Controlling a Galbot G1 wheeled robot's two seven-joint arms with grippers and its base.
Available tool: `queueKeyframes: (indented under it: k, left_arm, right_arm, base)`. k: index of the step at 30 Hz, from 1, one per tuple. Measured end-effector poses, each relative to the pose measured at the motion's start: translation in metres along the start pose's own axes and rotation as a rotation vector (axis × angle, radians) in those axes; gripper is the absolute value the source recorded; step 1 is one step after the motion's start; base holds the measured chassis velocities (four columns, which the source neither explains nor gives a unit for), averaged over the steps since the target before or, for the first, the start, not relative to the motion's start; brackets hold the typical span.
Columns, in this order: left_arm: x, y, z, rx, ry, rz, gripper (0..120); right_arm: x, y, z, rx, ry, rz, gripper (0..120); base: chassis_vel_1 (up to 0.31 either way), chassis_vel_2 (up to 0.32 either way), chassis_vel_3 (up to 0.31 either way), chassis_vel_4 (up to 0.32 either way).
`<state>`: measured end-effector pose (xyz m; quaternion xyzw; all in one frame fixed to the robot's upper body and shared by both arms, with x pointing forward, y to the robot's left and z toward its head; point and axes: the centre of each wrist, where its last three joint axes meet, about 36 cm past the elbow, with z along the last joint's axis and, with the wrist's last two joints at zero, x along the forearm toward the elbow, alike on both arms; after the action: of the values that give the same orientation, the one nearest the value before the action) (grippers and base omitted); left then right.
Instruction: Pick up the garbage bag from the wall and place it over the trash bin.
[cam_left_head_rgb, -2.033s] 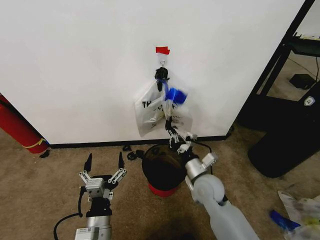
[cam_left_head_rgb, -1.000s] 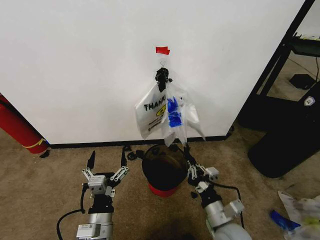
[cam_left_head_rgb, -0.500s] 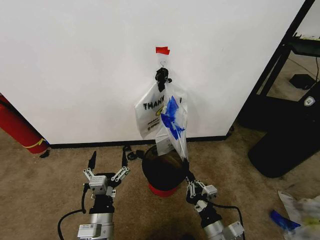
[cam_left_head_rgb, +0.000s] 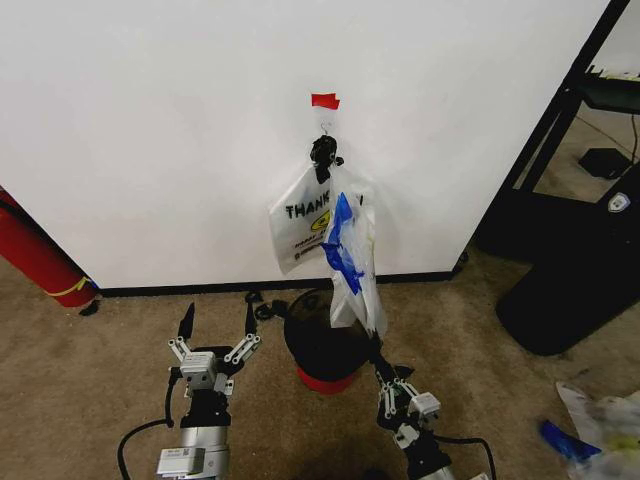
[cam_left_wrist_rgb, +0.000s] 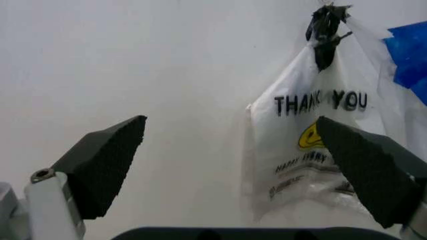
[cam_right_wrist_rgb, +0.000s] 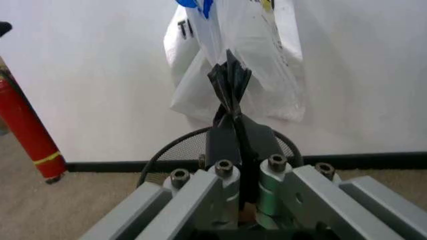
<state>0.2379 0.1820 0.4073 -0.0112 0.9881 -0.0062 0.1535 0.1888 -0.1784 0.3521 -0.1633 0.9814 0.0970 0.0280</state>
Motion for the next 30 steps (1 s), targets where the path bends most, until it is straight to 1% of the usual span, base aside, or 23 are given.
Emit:
queueKeyframes:
  k: [3,13,15,18,19,21,22,24,25,26,27,28,30]
  left_arm:
    - [0.0,-0.001,0.001,0.001,0.003,0.0,100]
    - [0.0,-0.003,0.003,0.008,0.009,0.004,100]
    - [-0.001,-0.005,0.002,0.029,0.026,0.008,100]
    - [-0.004,-0.006,-0.009,0.09,0.059,0.014,100]
    - [-0.004,-0.006,-0.009,0.09,0.059,0.014,100]
    - [-0.008,-0.005,-0.026,0.168,0.09,0.009,100]
    - [-0.013,-0.004,-0.041,0.245,0.112,0.004,100]
    - [-0.017,-0.004,-0.05,0.297,0.128,0.001,100]
    - [-0.025,-0.002,-0.066,0.398,0.161,0.005,100]
    - [-0.034,-0.001,-0.078,0.483,0.194,0.024,100]
    - [-0.034,-0.001,-0.078,0.483,0.194,0.024,100]
    - [-0.045,-0.001,-0.088,0.567,0.225,0.053,100]
    - [-0.063,-0.002,-0.101,0.694,0.275,0.12,100]
  right_arm:
    - [0.007,-0.002,0.001,0.029,-0.014,0.004,0]
    - [0.023,-0.002,0.004,0.038,-0.021,0.016,0]
    - [0.024,-0.003,0.004,0.041,-0.025,0.017,0]
    - [0.021,-0.006,0.002,0.05,-0.035,0.004,0]
    - [0.021,-0.006,0.002,0.05,-0.035,0.004,0]
    - [0.012,-0.007,0.003,0.052,-0.038,-0.019,0]
    - [0.005,-0.008,0.005,0.048,-0.034,-0.034,0]
    - [0.001,-0.009,0.006,0.047,-0.032,-0.046,0]
    - [-0.005,-0.01,0.007,0.048,-0.03,-0.06,0]
    - [-0.008,-0.011,0.008,0.05,-0.03,-0.068,0]
    - [-0.008,-0.011,0.008,0.05,-0.03,-0.068,0]
    - [-0.008,-0.012,0.008,0.047,-0.028,-0.071,0]
    - [-0.007,-0.014,0.008,0.047,-0.025,-0.073,0]
  base:
    - [0.0,0.0,0.0,0.0]
    - [0.0,0.0,0.0,0.0]
    - [0.0,0.0,0.0,0.0]
    - [0.0,0.0,0.0,0.0]
    - [0.0,0.0,0.0,0.0]
    - [0.0,0.0,0.0,0.0]
    - [0.0,0.0,0.0,0.0]
    - [0.0,0.0,0.0,0.0]
    - [0.0,0.0,0.0,0.0]
    - [0.0,0.0,0.0,0.0]
    - [0.0,0.0,0.0,0.0]
    - [0.0,0.0,0.0,0.0]
    - [0.0,0.0,0.0,0.0]
